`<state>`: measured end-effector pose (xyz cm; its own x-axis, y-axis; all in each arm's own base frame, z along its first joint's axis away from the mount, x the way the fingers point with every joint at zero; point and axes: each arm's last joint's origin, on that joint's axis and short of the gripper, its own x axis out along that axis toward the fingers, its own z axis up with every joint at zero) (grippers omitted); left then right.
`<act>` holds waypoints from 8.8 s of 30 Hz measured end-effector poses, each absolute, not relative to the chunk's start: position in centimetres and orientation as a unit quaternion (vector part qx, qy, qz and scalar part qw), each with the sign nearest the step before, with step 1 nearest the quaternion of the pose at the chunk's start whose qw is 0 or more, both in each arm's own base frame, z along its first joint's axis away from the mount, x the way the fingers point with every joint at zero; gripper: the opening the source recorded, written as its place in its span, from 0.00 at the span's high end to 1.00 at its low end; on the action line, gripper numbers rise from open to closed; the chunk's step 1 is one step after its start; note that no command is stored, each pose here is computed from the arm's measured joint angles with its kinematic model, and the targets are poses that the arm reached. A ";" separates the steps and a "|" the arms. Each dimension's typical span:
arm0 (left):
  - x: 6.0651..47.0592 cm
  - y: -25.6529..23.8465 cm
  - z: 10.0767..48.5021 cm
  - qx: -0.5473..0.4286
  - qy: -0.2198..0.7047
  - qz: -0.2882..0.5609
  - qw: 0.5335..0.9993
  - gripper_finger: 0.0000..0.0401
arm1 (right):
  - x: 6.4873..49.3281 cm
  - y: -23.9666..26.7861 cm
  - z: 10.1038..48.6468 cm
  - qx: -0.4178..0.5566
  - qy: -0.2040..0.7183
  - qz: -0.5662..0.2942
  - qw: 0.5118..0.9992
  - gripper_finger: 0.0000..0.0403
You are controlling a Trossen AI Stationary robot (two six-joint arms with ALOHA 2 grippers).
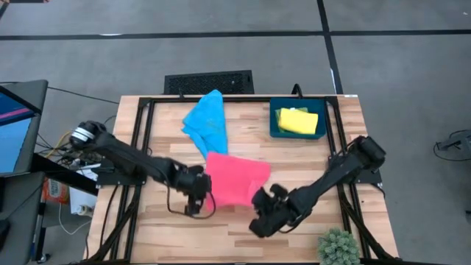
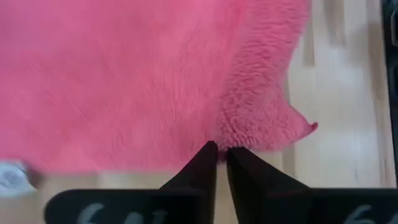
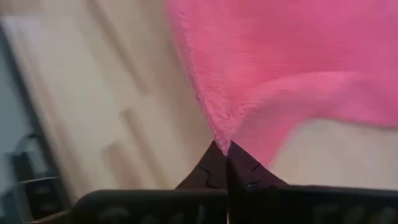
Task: Fold microfiber towels
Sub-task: Fold the pink microfiber towel
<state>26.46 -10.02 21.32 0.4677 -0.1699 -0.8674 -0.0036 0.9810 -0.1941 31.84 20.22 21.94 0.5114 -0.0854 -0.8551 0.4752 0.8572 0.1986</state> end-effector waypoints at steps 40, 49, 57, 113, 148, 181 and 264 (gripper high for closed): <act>22.0 -21.1 19.3 0.018 0.345 0.016 0.938 0.69 | 33.6 21.0 20.6 0.247 0.454 -0.130 0.846 0.99; 23.0 -21.8 16.3 0.036 0.286 -0.061 0.956 0.50 | 33.6 20.9 20.6 0.245 0.463 -0.119 0.844 0.99; 23.9 -22.4 13.9 0.055 0.304 -0.086 0.947 0.51 | 33.6 20.9 20.6 0.244 0.465 -0.119 0.843 0.99; 23.3 -20.3 13.9 -0.019 0.446 -0.032 0.894 1.00 | 31.4 24.8 18.4 0.259 0.498 -0.113 0.820 0.74; 23.1 -20.1 13.8 0.004 0.460 -0.043 0.887 1.00 | 28.8 28.1 11.5 0.027 0.536 -0.035 0.843 0.67; 23.9 -18.4 19.5 -0.089 0.472 -0.023 0.877 1.00 | 28.3 26.6 19.9 0.100 0.580 -0.027 0.808 0.98; 26.6 -13.2 15.2 -0.112 0.293 0.013 0.950 0.74 | 26.3 22.8 12.3 0.070 0.487 -0.075 0.867 0.69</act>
<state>26.58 -13.19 15.16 0.8283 -0.0401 -0.5589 -0.0904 0.9748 -0.2040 26.30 22.76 12.28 0.5136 -0.0623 -0.8558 0.1980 0.9791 0.0476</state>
